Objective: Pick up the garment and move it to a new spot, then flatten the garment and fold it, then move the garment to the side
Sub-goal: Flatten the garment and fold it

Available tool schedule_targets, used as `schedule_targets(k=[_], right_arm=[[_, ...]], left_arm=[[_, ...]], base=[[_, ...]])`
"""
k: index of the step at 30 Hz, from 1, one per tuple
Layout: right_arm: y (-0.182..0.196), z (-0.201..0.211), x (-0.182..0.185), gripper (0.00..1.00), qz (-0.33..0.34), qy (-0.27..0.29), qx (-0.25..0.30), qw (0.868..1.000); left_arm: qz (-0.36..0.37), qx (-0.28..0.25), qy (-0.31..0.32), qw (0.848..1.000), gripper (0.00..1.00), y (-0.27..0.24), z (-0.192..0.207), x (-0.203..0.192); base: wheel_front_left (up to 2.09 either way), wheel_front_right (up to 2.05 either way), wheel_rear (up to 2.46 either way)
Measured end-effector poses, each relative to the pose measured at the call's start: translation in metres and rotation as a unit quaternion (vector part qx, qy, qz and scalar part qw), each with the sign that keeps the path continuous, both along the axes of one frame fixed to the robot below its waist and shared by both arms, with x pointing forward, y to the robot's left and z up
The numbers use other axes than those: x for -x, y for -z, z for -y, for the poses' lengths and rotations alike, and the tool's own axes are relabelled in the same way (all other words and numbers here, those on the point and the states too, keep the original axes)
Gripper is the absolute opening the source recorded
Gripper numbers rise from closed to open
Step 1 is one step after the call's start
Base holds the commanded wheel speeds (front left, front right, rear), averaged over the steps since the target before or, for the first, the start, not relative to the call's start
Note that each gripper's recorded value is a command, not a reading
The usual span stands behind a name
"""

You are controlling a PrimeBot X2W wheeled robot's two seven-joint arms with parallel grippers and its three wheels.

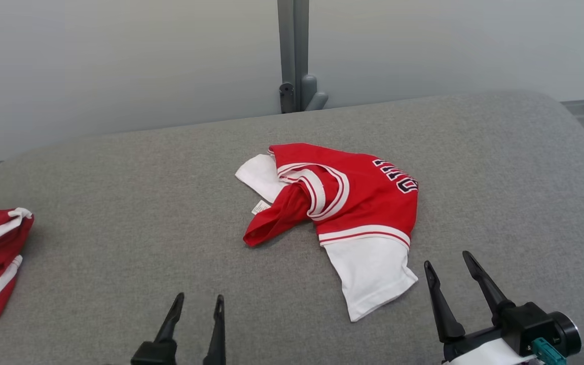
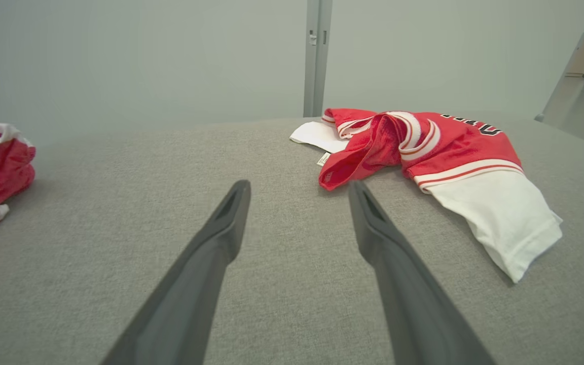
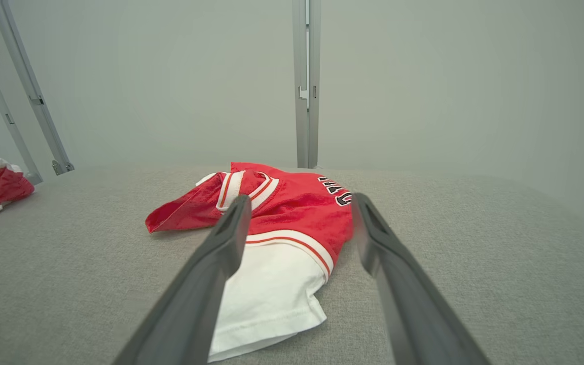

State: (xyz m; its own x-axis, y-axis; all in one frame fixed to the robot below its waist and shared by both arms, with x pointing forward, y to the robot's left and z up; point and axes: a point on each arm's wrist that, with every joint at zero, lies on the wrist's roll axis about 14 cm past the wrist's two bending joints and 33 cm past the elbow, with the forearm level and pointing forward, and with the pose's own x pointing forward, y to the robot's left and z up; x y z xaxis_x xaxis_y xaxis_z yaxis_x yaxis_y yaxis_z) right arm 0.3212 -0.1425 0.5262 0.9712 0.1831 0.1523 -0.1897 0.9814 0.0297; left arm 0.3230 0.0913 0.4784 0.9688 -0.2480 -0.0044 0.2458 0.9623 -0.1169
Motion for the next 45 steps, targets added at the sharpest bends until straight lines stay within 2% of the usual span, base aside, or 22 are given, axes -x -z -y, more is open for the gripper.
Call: schedule_targets(k=[3, 5, 11, 15, 22, 28, 33, 34, 35, 36, 37, 41, 45], right_arm=[[0.001, 0.004, -0.002, 1.0, -0.001, 0.005, 0.002, 1.0], [0.002, 0.008, -0.004, 1.0, -0.003, 0.01, 0.004, 1.0], [0.003, 0.017, -0.013, 1.0, -0.008, 0.022, 0.006, 1.0], [0.007, 0.025, -0.02, 1.0, -0.017, 0.036, 0.008, 0.999], [0.015, 0.037, -0.025, 1.0, -0.032, 0.059, 0.005, 0.998], [0.024, 0.044, -0.027, 1.0, -0.048, 0.073, 0.006, 0.996], [0.029, 0.05, -0.03, 1.0, -0.056, 0.083, 0.009, 0.995], [0.029, 0.051, -0.03, 1.0, -0.057, 0.084, 0.009, 0.995], [0.03, 0.051, -0.03, 1.0, -0.058, 0.085, 0.009, 0.995], [0.03, 0.052, -0.03, 1.0, -0.059, 0.086, 0.01, 0.995], [0.031, 0.052, -0.03, 1.0, -0.06, 0.087, 0.01, 0.994], [0.029, 0.055, -0.029, 1.0, -0.056, 0.091, 0.01, 0.994], [0.028, 0.055, -0.024, 1.0, -0.055, 0.092, 0.007, 0.994]], left_arm=[[-0.011, 0.021, 0.026, 0.999, 1.0, 0.002, 0.018, -0.009], [-0.046, 0.046, 0.064, 0.996, 1.0, 0.018, 0.041, -0.011], [-0.113, 0.11, 0.143, 0.977, 1.0, 0.034, 0.097, -0.034], [-0.158, 0.123, 0.194, 0.96, 1.0, 0.043, 0.135, -0.054], [-0.217, 0.12, 0.22, 0.943, 1.0, 0.065, 0.165, -0.073], [-0.27, 0.144, 0.214, 0.928, 1.0, 0.088, 0.174, -0.081], [-0.281, 0.162, 0.221, 0.92, 1.0, 0.09, 0.186, -0.09], [-0.281, 0.164, 0.222, 0.919, 0.87, 0.089, 0.188, -0.091], [-0.283, 0.167, 0.223, 0.918, 0.43, 0.089, 0.19, -0.093], [-0.283, 0.171, 0.224, 0.917, 0.07, 0.089, 0.191, -0.094], [-0.283, 0.172, 0.227, 0.916, 0.0, 0.088, 0.193, -0.094], [-0.278, 0.175, 0.24, 0.914, 0.0, 0.082, 0.198, -0.091], [-0.239, 0.181, 0.254, 0.919, 0.0, 0.054, 0.204, -0.098]], base=[[0.0, 0.0, 0.0], [0.0, 0.0, 0.0], [0.0, 0.0, 0.0], [0.0, 0.0, 0.0], [0.0, 0.0, 0.0], [0.0, 0.0, 0.0], [0.0, 0.0, 0.0], [0.0, 0.0, 0.0], [0.0, 0.0, 0.0], [0.0, 0.0, 0.0], [0.0, 0.0, 0.0], [0.0, 0.0, 0.0], [0.0, 0.0, 0.0]])
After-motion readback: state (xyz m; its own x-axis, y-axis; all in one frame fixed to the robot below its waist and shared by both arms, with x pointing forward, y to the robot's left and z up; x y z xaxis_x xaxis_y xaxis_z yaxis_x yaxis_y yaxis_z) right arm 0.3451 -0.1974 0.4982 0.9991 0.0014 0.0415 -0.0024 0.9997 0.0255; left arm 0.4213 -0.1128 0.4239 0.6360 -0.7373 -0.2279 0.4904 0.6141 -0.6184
